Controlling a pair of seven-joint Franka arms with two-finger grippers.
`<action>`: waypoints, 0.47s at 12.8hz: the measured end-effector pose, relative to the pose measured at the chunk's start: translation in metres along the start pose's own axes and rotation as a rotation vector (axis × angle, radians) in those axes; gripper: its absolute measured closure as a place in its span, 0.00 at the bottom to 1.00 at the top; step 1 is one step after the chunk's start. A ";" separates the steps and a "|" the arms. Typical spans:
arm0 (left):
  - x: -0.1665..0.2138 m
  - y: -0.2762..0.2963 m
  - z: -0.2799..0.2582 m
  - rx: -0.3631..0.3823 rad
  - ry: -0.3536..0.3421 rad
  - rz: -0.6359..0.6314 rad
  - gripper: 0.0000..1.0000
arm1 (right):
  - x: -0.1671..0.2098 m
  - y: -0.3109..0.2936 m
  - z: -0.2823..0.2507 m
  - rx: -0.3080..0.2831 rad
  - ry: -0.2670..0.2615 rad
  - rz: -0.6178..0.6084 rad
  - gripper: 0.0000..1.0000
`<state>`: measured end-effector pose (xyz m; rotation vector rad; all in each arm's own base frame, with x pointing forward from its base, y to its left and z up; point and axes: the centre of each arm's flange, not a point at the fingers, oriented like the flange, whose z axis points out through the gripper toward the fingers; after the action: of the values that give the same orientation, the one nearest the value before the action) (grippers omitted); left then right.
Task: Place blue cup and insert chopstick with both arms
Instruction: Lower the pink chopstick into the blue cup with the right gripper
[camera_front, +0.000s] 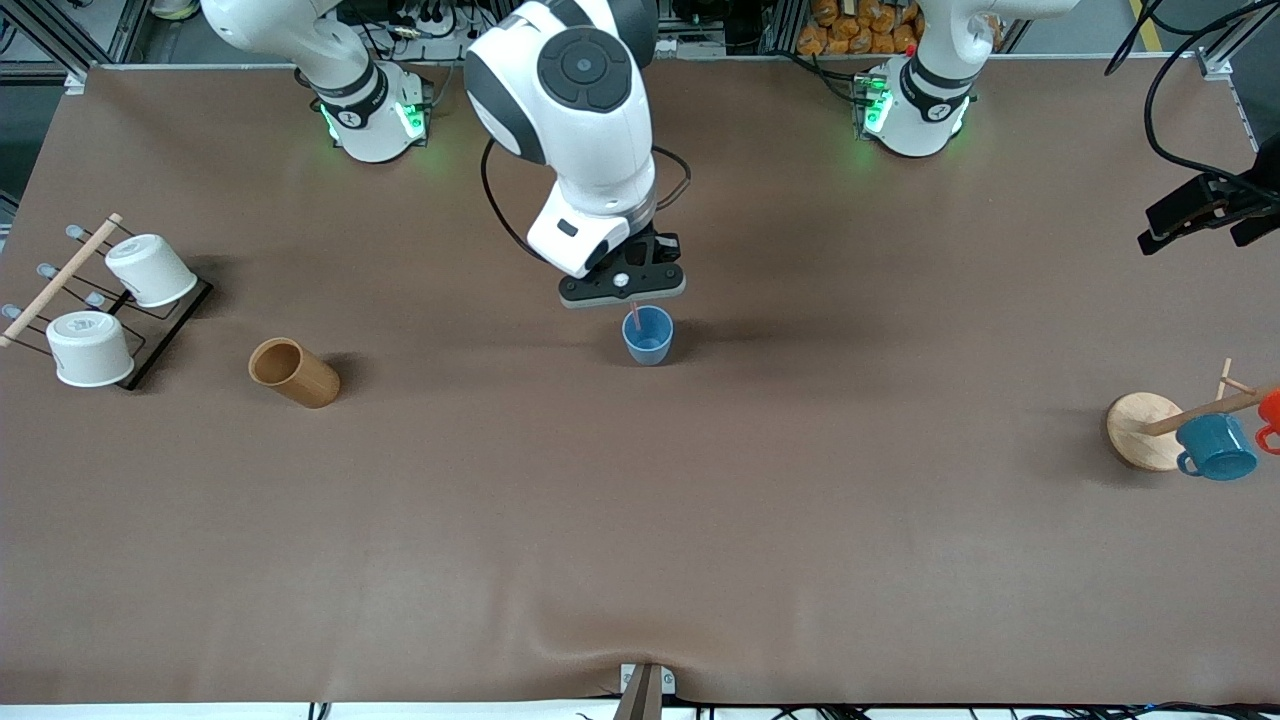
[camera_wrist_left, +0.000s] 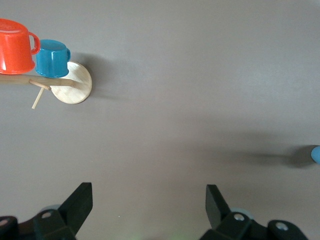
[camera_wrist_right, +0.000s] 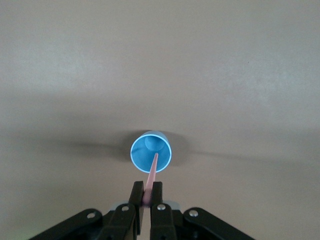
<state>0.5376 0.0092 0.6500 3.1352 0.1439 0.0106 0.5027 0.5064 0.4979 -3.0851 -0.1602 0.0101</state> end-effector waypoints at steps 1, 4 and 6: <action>0.000 0.001 0.000 0.000 0.000 0.002 0.00 | -0.003 -0.005 0.005 -0.005 -0.005 -0.005 0.91; 0.000 0.004 0.000 0.000 0.000 0.009 0.00 | -0.009 -0.019 0.021 -0.041 0.018 -0.036 0.91; -0.002 0.016 -0.001 0.000 0.003 0.031 0.00 | -0.012 -0.027 0.031 -0.072 0.038 -0.057 0.91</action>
<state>0.5375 -0.0073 0.6514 3.1377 0.0959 0.0155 0.4880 0.5337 0.4683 -3.1483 -0.2527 -0.0573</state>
